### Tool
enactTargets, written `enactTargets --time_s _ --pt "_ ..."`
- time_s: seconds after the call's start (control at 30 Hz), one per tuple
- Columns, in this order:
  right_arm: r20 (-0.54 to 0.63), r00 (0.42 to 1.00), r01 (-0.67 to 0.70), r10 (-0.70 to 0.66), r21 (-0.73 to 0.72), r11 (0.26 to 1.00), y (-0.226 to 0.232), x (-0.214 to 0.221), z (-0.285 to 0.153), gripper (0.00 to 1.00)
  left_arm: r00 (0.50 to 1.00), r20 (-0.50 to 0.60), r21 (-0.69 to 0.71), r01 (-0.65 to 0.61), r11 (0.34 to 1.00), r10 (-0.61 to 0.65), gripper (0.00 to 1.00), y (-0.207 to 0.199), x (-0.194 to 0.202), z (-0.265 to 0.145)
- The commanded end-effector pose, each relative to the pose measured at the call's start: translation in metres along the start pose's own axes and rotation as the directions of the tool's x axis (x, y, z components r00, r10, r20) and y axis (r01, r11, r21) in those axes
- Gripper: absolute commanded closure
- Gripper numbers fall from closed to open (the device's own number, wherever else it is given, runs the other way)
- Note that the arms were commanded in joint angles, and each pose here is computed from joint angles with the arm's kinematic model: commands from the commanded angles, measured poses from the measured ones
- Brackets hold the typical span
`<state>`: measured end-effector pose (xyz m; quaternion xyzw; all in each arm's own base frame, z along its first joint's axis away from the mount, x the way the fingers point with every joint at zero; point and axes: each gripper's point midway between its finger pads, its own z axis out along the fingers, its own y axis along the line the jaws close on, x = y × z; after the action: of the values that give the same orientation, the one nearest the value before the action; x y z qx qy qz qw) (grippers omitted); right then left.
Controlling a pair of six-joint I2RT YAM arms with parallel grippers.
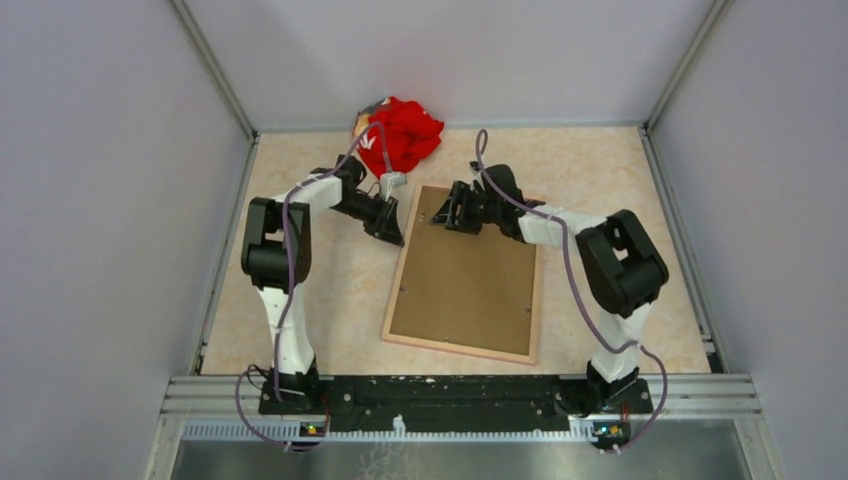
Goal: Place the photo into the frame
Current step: Install the photo frame at the center of the board.
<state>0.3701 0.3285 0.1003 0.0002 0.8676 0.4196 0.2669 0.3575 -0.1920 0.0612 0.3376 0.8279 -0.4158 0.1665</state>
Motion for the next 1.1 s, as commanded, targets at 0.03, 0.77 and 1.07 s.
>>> enactTargets --time_s 0.03,0.77,1.07 --pt "0.003 1.0 0.03 -0.03 0.004 1.0 -0.004 -0.021 0.024 0.44 0.998 0.025 0.043 0.054 0.998 -0.055 0.75 0.004 -0.009 0.01" --pt "-0.009 0.998 -0.067 0.066 -0.008 0.998 -0.026 -0.027 0.085 0.5 0.998 -0.01 0.049 0.059 0.997 -0.059 0.89 0.008 0.013 0.025" --pt "-0.009 0.996 -0.084 0.084 -0.017 0.996 -0.028 -0.03 0.095 0.51 0.999 -0.01 0.051 0.047 0.998 -0.047 0.9 0.005 0.012 0.024"
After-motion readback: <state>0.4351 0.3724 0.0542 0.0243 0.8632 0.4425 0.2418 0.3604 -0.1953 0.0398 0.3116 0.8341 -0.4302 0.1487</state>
